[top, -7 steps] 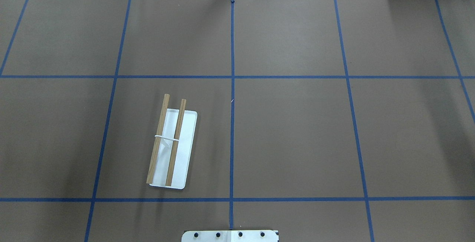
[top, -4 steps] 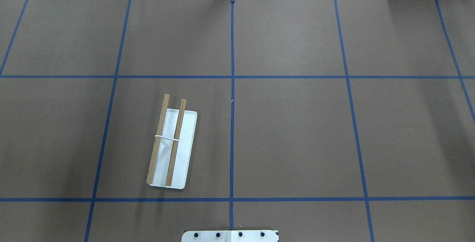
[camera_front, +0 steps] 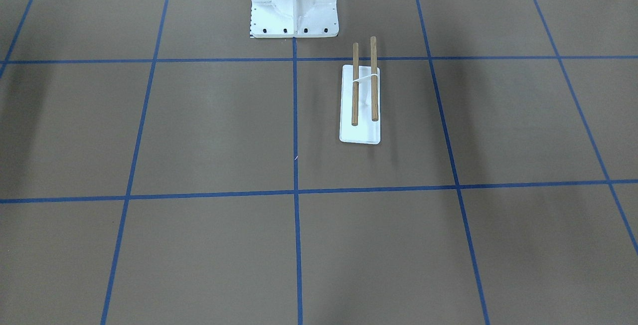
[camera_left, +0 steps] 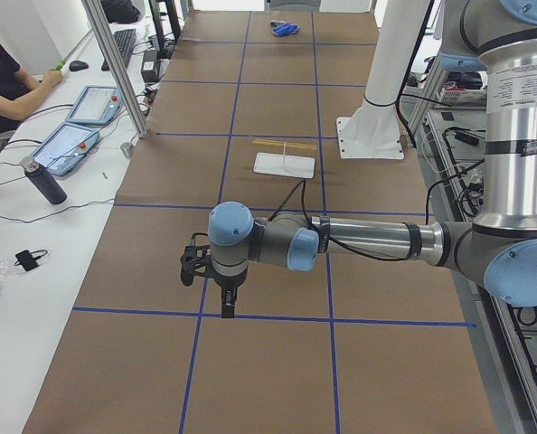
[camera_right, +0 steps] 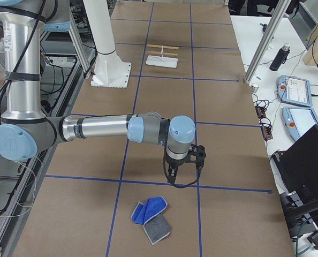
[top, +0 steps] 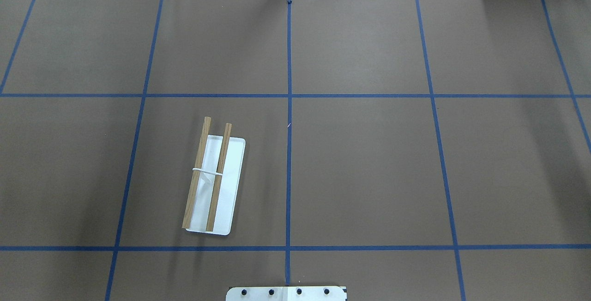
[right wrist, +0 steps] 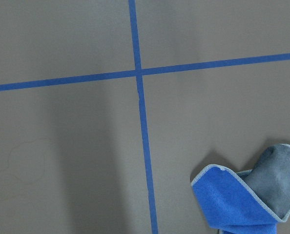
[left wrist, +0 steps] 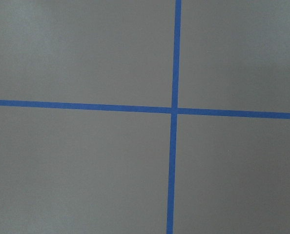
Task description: Hang towel on rack
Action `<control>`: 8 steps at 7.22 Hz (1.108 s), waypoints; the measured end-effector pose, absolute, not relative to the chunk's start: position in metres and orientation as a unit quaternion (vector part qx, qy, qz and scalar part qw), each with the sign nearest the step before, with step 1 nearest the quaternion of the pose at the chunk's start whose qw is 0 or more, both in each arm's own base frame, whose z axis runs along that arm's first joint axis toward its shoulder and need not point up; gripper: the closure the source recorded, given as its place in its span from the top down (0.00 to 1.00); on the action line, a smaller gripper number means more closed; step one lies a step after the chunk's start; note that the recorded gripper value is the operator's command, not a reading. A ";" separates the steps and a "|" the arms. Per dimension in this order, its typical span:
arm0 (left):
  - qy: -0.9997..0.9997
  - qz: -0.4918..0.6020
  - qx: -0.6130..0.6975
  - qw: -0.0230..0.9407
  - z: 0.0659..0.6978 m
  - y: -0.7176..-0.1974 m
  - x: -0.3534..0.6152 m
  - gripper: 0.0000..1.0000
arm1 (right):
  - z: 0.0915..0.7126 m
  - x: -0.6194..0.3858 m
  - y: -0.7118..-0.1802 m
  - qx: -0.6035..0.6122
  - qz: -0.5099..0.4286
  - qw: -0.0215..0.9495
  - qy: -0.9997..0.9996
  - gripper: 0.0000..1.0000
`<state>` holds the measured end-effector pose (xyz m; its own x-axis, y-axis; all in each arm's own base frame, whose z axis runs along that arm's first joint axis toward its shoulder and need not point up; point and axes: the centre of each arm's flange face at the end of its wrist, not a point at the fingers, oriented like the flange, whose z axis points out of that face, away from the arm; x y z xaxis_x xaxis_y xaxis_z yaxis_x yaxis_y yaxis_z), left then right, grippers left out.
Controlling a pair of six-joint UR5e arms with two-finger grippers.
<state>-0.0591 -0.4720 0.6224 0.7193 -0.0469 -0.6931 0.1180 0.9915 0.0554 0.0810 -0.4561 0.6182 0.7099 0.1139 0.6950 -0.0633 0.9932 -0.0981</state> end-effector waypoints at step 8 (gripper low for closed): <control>0.375 -0.042 0.049 0.925 0.622 -0.474 -0.058 0.98 | 0.616 0.081 -0.463 -0.030 0.046 0.924 -0.377 1.00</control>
<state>-0.0579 -0.4736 0.6220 0.7157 -0.0416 -0.6972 0.1156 0.9915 0.0595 0.0807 -0.4627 0.6158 0.7107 0.1082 0.6951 -0.0635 0.9939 -0.0898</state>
